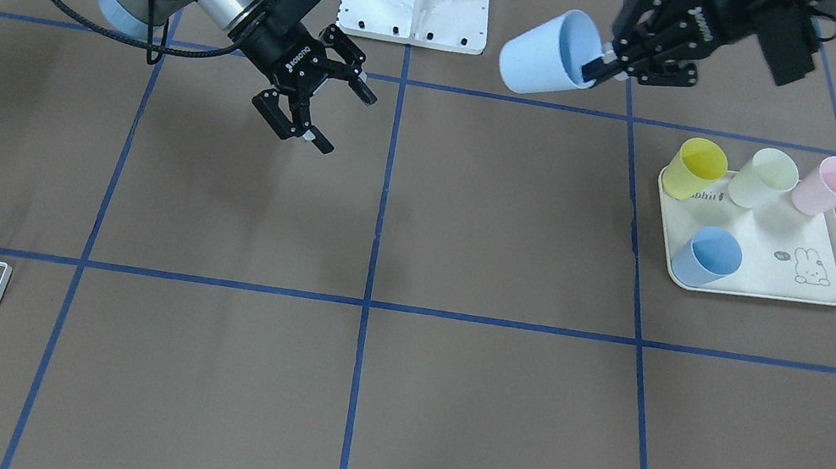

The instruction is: Transfer IKEA cup to right arm and place on rack

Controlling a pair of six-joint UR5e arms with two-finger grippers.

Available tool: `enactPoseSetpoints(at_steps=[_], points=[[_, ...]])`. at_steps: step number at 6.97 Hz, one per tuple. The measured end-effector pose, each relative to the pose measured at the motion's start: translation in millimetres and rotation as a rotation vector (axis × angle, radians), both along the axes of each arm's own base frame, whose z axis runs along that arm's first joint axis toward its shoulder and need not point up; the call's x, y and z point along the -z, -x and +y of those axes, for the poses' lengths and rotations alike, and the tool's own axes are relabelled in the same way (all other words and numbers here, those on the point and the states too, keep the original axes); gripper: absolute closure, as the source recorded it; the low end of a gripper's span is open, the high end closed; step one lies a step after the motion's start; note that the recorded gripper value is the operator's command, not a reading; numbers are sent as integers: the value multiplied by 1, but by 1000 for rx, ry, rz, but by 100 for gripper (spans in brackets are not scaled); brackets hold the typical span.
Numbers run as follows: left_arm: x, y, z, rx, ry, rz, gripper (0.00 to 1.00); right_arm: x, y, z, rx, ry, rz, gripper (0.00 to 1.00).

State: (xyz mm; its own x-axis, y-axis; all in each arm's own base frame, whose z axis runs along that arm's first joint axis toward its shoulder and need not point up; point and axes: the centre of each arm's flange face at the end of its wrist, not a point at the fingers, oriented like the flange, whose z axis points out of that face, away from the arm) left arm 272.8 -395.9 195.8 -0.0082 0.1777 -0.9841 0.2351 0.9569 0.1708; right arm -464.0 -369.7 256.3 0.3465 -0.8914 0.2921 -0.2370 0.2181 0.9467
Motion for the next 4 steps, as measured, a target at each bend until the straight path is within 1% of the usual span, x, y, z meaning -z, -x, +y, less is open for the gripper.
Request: enactPoseSetpoints(at_steps=[2, 4], points=[[25, -57, 11, -14, 27, 44, 100, 10, 9, 11, 7, -18, -34, 2], [34, -93, 16, -20, 42, 53, 100, 18, 13, 18, 19, -29, -65, 4]])
